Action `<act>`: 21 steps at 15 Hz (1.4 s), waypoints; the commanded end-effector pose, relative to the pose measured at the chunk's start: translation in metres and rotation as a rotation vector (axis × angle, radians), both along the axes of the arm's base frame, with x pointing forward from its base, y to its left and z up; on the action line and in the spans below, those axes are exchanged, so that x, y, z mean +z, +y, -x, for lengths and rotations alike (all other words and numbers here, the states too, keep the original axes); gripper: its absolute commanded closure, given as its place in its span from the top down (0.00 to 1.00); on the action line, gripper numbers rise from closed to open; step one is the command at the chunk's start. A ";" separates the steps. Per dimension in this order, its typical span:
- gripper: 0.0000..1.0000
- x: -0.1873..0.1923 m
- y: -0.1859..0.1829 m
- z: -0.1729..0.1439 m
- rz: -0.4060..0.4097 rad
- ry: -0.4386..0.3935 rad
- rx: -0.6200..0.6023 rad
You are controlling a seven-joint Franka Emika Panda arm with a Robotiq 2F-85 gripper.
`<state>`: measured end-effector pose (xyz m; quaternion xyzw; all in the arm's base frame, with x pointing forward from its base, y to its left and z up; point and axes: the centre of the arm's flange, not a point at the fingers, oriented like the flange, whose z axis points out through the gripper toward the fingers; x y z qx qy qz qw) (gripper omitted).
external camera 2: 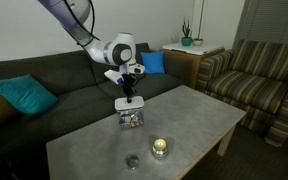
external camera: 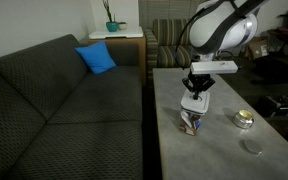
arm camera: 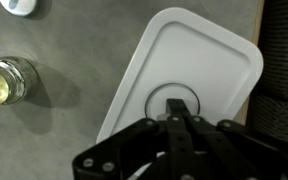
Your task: Press the button on the white lid then remove the lid from the jar and put it on the table
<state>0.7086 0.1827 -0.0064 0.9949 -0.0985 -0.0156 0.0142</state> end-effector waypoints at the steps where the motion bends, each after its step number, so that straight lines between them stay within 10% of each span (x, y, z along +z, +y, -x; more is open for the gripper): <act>1: 0.00 -0.020 -0.005 0.005 0.010 0.036 0.012; 12: 0.00 0.040 0.007 0.019 0.019 0.062 0.324; 14: 0.28 0.043 0.010 0.021 0.015 0.064 0.356; 21: 0.75 0.037 0.009 0.019 0.013 0.076 0.384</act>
